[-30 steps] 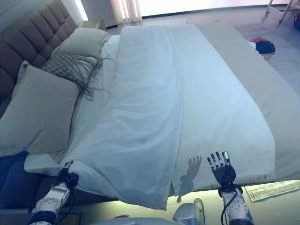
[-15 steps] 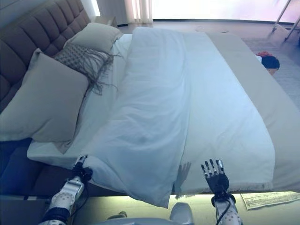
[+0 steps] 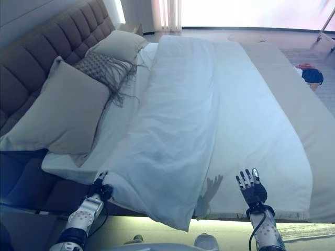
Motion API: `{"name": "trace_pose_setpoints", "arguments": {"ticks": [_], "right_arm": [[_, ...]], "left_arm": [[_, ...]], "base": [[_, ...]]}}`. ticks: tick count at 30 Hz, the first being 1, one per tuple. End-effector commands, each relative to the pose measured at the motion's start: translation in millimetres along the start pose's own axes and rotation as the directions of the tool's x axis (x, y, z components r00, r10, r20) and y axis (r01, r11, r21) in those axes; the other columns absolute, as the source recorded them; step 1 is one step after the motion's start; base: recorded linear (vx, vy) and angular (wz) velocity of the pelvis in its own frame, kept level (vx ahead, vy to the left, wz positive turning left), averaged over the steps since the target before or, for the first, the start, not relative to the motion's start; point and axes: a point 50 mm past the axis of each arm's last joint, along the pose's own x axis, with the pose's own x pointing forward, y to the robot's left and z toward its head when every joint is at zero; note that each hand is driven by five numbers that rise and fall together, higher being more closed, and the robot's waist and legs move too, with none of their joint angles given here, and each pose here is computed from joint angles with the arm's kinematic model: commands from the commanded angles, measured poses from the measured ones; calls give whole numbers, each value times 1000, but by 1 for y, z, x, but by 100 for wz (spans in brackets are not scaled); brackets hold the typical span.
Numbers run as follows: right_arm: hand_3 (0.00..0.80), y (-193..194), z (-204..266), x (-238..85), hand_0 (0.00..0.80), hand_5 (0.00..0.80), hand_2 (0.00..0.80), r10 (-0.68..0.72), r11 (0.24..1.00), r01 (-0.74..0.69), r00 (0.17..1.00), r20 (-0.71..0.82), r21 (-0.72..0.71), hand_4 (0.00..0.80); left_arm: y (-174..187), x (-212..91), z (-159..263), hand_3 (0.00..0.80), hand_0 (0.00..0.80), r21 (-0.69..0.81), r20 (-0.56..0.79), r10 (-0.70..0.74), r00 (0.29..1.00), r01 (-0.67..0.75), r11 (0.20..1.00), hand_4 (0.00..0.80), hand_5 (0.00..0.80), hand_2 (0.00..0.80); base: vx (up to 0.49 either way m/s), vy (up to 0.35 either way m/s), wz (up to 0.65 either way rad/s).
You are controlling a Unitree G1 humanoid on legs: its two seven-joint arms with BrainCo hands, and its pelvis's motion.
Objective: Make the bed neatly
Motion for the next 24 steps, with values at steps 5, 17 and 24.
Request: {"name": "trace_pose_setpoints", "arguments": {"ticks": [5, 17, 24], "right_arm": [[0, -11, -15, -2, 0, 0, 0, -13, 999, 15, 998, -62, 31, 0], [0, 23, 4, 16, 0, 0, 0, 128, 989, -132, 989, 72, 59, 0], [0, 48, 10, 25, 0, 0, 0, 210, 973, -218, 973, 97, 77, 0]], "left_arm": [[25, -19, 80, 800, 800, 27, 282, 27, 959, -36, 999, 800, 800, 800], [21, -2, 50, 800, 800, -87, 241, 109, 964, -90, 992, 800, 800, 800], [57, -4, 26, 800, 800, -78, 152, 359, 921, -350, 933, 800, 800, 800]], "base": [[40, -219, -21], [-141, -50, 12], [-97, 37, 6]]}}
